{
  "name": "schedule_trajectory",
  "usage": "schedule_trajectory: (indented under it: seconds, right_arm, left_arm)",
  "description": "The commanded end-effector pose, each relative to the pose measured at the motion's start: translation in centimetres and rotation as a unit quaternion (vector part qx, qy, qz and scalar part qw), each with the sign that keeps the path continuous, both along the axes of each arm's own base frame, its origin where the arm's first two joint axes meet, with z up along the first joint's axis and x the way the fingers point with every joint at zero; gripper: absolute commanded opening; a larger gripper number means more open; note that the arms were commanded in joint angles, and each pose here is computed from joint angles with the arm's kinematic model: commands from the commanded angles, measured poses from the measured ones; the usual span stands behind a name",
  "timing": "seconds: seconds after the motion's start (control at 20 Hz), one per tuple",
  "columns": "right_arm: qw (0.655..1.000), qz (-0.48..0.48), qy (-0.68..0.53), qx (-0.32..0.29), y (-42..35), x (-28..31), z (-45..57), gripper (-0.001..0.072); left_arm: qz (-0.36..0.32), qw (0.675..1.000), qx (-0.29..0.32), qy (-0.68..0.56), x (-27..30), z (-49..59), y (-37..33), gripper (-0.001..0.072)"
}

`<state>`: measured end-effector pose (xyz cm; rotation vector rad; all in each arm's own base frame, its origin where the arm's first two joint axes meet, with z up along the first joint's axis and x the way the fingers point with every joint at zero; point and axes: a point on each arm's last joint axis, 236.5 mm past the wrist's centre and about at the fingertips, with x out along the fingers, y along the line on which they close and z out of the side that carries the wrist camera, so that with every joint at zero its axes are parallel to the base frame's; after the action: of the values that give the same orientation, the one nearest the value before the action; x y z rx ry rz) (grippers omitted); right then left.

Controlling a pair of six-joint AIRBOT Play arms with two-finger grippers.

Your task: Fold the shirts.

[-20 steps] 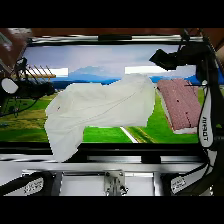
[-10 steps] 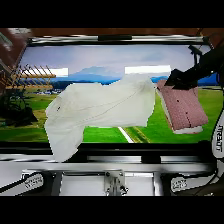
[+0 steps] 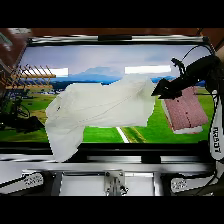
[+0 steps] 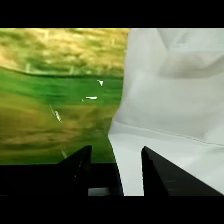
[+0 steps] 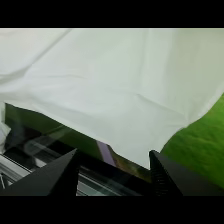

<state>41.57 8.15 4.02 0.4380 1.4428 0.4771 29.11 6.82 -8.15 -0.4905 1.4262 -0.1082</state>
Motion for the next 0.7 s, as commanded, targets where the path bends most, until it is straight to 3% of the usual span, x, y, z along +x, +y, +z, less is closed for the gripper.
schedule_trajectory:
  seconds: [0.0,0.25,0.3,0.35,0.4,0.5,0.65]
  right_arm:
    - [1.000,0.000,-0.002,-0.002,0.1,0.0,-0.2,0.0538]
    - [1.000,-0.003,0.002,-0.002,0.0,0.0,-0.2,0.0539]
    - [1.000,-0.002,0.007,-0.002,0.0,-0.2,-0.2,0.0539]
    - [1.000,0.001,0.012,-0.009,-0.2,-0.5,-0.4,0.0538]
    - [0.999,0.005,0.020,-0.024,-0.8,-0.9,-0.8,0.0538]
    - [0.997,0.016,0.060,-0.044,-1.8,-2.9,-2.3,0.0538]
    - [0.991,0.018,0.130,-0.022,-0.4,-7.5,-5.4,0.0538]
  left_arm:
    - [-0.035,0.999,0.003,-0.011,0.3,-1.5,0.1,0.0402]
    - [-0.056,0.998,-0.036,-0.018,1.5,-2.7,-2.7,0.0390]
    - [-0.060,0.997,-0.043,-0.016,1.7,-3.0,-3.4,0.0321]
    - [-0.064,0.997,-0.046,-0.011,1.6,-3.2,-3.9,0.0150]
    - [-0.068,0.996,-0.049,-0.009,1.6,-3.3,-4.2,0.0033]
    - [-0.069,0.996,-0.055,-0.012,1.7,-2.8,-4.4,0.0034]
    - [-0.082,0.994,-0.065,-0.012,2.0,-1.5,-4.6,0.0034]
